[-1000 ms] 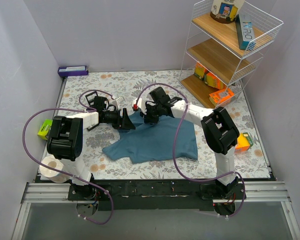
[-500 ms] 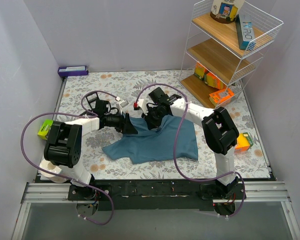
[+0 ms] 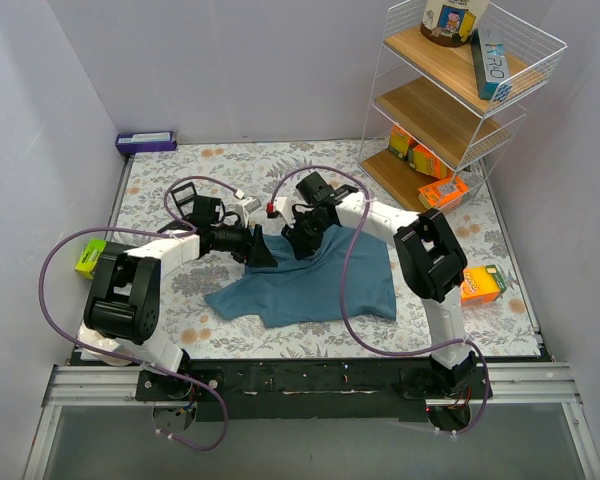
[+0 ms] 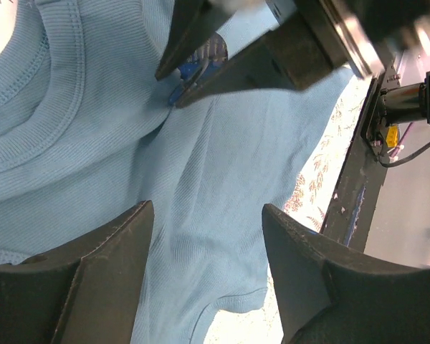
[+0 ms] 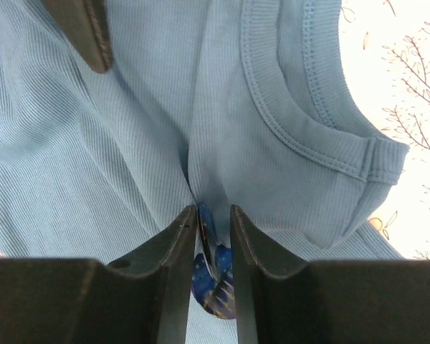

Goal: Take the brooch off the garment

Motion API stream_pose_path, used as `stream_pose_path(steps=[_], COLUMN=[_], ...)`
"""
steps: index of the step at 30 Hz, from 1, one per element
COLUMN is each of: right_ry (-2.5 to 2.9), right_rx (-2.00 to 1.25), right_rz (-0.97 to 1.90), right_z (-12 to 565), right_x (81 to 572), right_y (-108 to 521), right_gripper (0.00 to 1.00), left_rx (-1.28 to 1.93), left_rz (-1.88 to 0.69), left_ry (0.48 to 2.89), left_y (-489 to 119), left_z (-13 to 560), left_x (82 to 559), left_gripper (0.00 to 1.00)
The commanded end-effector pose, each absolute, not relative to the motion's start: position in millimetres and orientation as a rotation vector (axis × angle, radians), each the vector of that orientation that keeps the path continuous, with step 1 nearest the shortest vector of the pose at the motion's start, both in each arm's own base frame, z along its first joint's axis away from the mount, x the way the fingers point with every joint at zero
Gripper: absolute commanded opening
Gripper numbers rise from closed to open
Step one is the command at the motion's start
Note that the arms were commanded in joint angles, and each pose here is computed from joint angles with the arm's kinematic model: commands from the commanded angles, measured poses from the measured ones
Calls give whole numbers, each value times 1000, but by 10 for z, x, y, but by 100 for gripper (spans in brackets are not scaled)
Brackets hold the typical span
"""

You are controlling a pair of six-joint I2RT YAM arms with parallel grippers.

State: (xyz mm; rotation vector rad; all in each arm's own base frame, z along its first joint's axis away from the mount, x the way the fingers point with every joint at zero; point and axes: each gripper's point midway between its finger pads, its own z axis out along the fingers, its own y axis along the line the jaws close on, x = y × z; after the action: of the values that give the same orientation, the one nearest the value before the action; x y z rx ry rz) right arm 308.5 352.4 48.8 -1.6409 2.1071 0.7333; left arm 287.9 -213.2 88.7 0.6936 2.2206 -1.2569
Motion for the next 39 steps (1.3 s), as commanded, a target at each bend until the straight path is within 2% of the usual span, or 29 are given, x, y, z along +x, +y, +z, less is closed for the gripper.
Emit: stream_pose_path(steps=[1, 8, 16, 24, 36, 39], right_ry=[2070, 2035, 2025, 2003, 2009, 2010], right_rx=[-1563, -1582, -1608, -1645, -1634, -1636], right_rz=[810, 853, 911, 909, 878, 879], right_z=[681, 801, 798, 831, 791, 771], right_x=[3263, 3261, 3096, 3032, 3106, 3118], right_y=[3512, 3413, 3362, 3296, 3279, 3287], right_gripper=[35, 40, 38, 41, 30, 18], left_rx=[699, 687, 691, 691, 693, 706], left_rz=[-1211, -1203, -1226, -1250, -1266, -1274], left_ry=[2179, 2182, 2183, 2186, 2181, 2172], left_y=[-2103, -2112, -2131, -2157, -2206, -2239], left_z=[1115, 1159, 1162, 1124, 1113, 1119], left_x=[2870, 2943, 2946, 2961, 3004, 3009], left_gripper=[61, 61, 61, 61, 61, 61])
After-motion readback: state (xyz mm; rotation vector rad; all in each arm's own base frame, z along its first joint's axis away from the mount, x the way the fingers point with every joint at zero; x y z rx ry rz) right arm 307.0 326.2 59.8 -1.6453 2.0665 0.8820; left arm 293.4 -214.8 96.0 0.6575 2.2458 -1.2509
